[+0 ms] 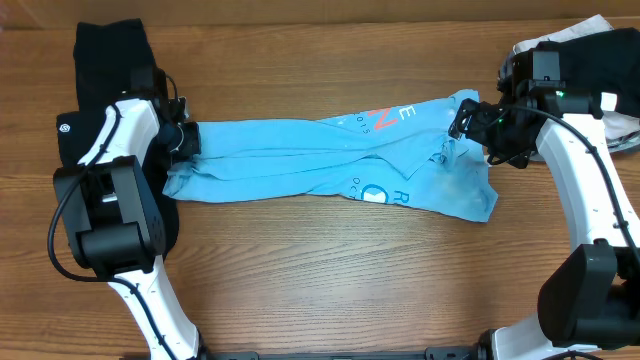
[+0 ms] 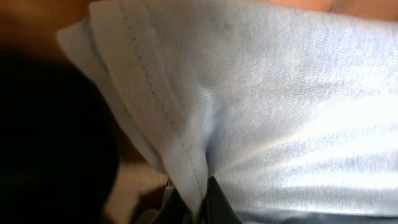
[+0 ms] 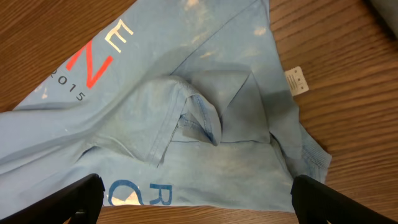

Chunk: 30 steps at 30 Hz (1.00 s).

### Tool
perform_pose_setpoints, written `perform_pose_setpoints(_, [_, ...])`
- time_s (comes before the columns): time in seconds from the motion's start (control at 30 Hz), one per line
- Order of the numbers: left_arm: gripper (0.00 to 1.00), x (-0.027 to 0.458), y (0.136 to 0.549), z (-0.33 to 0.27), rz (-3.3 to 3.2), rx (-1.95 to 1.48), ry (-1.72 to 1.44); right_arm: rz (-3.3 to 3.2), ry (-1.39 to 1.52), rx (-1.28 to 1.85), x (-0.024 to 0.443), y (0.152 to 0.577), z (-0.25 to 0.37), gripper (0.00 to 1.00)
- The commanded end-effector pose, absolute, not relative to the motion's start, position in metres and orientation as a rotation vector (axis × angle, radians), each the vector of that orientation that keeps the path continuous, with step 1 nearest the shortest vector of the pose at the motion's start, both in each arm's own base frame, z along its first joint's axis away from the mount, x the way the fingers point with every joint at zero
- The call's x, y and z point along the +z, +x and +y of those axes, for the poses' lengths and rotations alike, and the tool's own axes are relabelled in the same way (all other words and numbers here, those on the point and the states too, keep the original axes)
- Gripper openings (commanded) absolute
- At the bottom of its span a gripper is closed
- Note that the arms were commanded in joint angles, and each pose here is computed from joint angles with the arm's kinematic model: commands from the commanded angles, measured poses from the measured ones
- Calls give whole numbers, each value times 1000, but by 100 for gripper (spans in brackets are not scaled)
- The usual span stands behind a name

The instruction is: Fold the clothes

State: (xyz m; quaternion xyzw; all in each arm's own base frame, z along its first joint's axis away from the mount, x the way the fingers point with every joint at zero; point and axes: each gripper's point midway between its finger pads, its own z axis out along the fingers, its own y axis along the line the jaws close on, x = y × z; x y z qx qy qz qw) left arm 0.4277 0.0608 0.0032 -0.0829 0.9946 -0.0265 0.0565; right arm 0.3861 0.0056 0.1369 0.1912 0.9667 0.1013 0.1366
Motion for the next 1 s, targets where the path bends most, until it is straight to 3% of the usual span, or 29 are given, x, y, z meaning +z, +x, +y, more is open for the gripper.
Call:
perform_pose_setpoints(0.0, [4,-1,417,62,3079,-158,-356,2762,572,290,150,389,5,99])
perform_pose_setpoints(0.23, [4,55,429,62,3086,-154,-316,2790,588,292,146,382,6,98])
perform_pose_setpoints(0.5, [4,99,436,22,3093,-156,-171,2789,588,292,146,382,6,98])
perform_pose_setpoints(0.97, [4,104,442,-162,2967,-204,314,2783,586,291,146,384,5,99])
